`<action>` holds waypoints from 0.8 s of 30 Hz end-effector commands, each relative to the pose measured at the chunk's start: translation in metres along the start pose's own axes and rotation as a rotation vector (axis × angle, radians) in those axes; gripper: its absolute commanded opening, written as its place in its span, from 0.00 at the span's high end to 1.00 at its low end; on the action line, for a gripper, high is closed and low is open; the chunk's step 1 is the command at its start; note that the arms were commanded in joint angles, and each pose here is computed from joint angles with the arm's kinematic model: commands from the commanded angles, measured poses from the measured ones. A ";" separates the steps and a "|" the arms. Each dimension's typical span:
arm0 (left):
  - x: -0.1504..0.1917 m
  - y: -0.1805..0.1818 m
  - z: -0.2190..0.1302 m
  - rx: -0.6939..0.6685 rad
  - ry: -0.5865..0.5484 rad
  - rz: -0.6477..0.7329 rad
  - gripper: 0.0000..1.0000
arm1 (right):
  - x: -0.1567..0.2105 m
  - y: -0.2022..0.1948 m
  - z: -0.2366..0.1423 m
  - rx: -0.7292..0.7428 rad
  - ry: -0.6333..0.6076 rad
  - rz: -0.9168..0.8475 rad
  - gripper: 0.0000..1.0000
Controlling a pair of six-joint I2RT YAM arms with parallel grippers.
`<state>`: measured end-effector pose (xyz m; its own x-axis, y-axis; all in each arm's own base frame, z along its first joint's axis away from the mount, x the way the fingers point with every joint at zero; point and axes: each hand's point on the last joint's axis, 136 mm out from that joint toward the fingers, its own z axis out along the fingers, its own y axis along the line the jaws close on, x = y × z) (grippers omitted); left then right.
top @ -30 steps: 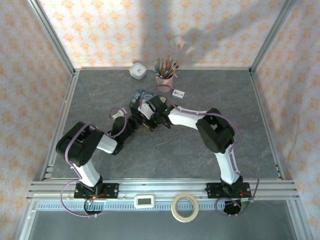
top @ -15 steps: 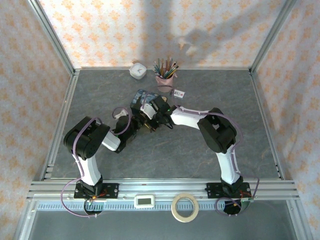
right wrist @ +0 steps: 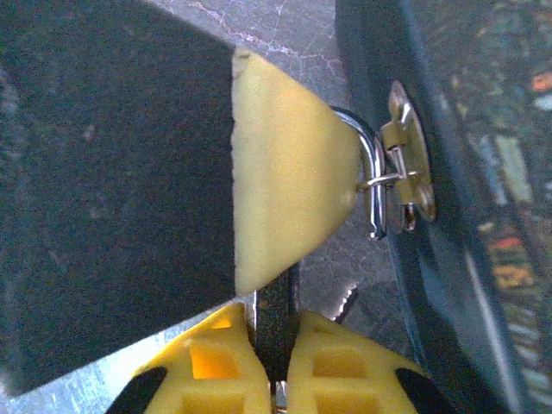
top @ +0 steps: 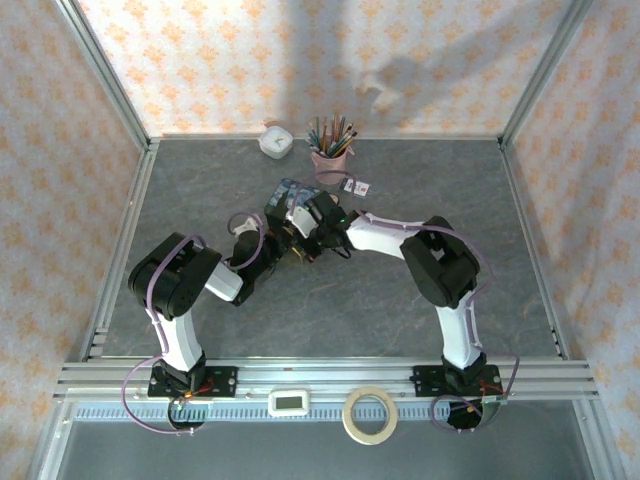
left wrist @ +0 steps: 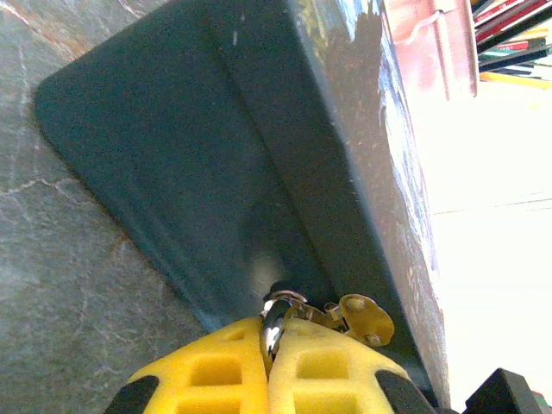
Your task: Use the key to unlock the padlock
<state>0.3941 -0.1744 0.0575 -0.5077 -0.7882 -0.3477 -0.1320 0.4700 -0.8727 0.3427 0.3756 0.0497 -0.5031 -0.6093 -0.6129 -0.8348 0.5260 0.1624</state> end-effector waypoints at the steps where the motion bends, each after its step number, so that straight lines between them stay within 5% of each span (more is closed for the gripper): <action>1: -0.011 0.007 0.004 -0.023 -0.051 0.008 1.00 | -0.024 0.018 -0.037 -0.016 -0.091 0.035 0.76; 5: -0.011 0.009 -0.001 -0.023 -0.056 0.001 1.00 | -0.025 -0.002 -0.067 0.128 -0.138 0.271 0.57; 12: -0.013 0.013 -0.006 -0.024 -0.083 -0.025 1.00 | -0.034 -0.033 -0.127 0.306 -0.415 0.658 0.29; 18: -0.026 0.015 -0.017 -0.010 -0.189 -0.121 1.00 | -0.047 -0.050 -0.129 0.324 -0.557 0.812 0.23; 24: -0.029 0.009 -0.015 0.038 -0.217 -0.190 1.00 | -0.049 -0.064 -0.093 0.344 -0.530 0.846 0.22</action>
<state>0.3894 -0.1446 0.0543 -0.3443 -0.8960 -0.2805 -0.2011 0.3622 -0.9101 0.3806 0.3132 0.1453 -0.6888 0.2532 -0.6793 -0.1710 0.8539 0.4916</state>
